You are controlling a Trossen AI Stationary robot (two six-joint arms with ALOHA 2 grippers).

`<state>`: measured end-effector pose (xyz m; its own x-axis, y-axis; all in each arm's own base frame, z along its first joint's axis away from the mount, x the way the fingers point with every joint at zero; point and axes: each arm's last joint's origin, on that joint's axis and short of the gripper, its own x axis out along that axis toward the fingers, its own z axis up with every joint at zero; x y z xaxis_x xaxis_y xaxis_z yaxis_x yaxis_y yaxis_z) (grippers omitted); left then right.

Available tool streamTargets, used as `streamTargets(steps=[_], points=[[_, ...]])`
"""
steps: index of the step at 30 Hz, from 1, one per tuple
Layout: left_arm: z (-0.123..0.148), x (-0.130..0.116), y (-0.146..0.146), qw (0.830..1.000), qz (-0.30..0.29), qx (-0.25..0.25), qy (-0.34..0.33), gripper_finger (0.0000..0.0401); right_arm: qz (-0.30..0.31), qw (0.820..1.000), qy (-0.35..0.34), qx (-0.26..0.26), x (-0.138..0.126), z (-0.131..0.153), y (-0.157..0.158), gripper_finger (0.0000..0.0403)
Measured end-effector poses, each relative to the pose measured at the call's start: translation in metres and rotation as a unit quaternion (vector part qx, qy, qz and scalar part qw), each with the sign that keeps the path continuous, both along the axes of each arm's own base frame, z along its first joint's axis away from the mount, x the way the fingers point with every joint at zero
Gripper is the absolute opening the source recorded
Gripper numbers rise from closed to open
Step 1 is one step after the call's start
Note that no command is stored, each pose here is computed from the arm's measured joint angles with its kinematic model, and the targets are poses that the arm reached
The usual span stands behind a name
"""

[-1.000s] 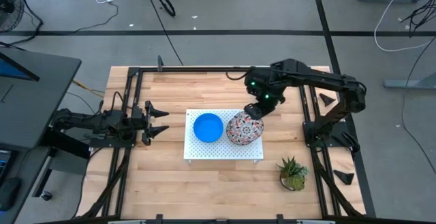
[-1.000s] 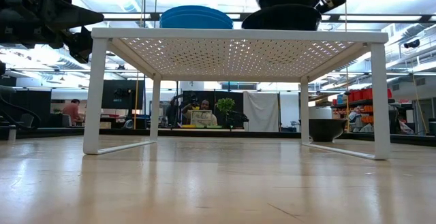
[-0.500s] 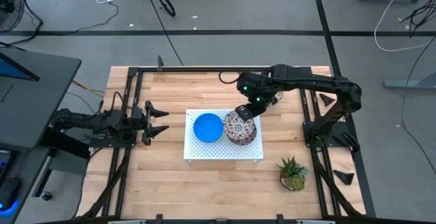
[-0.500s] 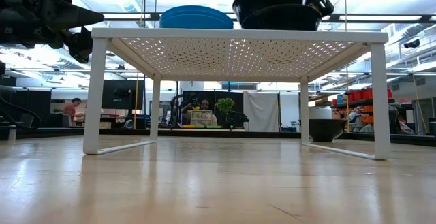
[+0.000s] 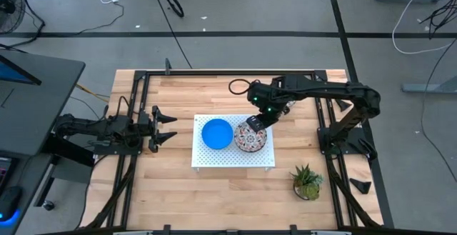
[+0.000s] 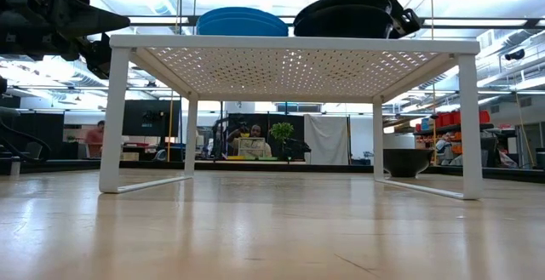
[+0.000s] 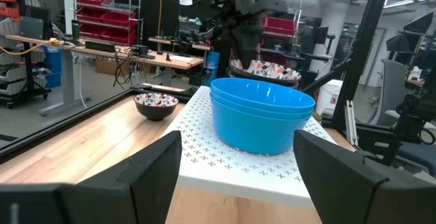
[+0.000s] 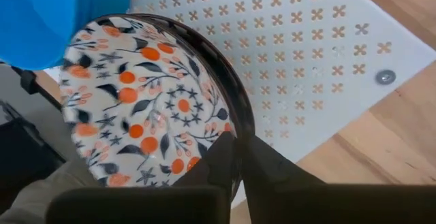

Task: Pick & Place Mini bowls
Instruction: Stack the left orange patterned bowl on top of the orange patterned bowl on the shelf

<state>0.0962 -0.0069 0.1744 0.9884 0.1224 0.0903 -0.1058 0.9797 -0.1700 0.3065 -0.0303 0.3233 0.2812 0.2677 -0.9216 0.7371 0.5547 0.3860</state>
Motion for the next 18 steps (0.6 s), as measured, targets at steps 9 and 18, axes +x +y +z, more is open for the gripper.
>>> streamTargets(steps=[9,18], points=[[0.000,0.000,0.000,1.000,0.000,0.000,0.000,0.0288,0.009,1.000,-0.019,-0.010,-0.006,0.008,0.001,0.0086],[0.000,0.000,0.000,1.000,0.000,0.000,0.000,0.0288,-0.002,0.999,-0.036,-0.010,-0.015,0.019,0.001,0.0157]])
